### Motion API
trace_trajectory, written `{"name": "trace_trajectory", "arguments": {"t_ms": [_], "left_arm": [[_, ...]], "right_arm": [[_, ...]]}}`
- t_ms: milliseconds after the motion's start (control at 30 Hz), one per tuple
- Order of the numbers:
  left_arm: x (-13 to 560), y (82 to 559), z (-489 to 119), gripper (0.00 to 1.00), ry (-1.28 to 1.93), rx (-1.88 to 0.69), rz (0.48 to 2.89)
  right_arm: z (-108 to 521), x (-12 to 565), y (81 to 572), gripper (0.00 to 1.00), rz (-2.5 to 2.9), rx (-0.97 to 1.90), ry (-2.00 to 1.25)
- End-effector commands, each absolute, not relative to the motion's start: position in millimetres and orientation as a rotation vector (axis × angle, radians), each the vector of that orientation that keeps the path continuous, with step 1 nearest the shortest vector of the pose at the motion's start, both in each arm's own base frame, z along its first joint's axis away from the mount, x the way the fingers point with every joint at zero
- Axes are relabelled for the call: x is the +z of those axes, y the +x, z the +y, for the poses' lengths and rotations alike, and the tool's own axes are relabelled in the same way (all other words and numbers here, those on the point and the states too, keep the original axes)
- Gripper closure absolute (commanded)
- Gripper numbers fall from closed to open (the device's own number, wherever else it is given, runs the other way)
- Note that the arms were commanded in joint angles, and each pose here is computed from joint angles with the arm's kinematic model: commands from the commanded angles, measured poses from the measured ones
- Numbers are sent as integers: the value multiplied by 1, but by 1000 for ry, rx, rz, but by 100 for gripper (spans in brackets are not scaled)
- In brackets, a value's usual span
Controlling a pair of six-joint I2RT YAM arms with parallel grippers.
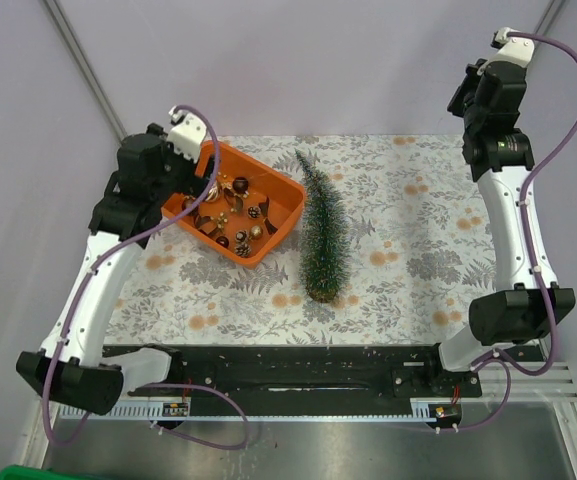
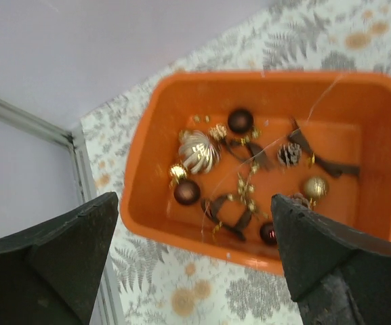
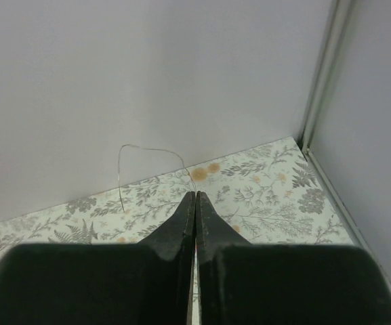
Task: Decorate the small christmas tree
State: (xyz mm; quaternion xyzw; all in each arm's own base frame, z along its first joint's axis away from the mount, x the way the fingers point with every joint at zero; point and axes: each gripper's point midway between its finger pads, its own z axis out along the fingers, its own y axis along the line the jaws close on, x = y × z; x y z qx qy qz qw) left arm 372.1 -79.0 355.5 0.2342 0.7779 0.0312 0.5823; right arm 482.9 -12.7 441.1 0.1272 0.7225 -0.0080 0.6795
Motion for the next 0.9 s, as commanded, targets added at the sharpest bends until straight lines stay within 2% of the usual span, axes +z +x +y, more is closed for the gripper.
{"name": "trace_trajectory", "arguments": {"t_ms": [0,100,267,600,667,800,867], "left_arm": [[297,354,-73,1,672,47,1897],[257,351,-60,1,653,53,1969],[239,366,-36,1,520,47,2020],[178,371,-43,2,674,-30,2122],[170,373,-47,7,719,-45,2111],[155,376,-53,26,788,-85,2123],[151,378,-53,40,795,-92,2140]], "right_arm": [[-45,463,462,100,1549,-81,442],[-62,466,448,100,1526,-85,484],[-62,465,435,100,1523,-77,490],[-63,466,429,100,1523,-74,501],[-64,469,428,100,1517,-76,504],[-65,475,426,100,1509,-79,499],[-66,476,425,100,1504,-77,502]]}}
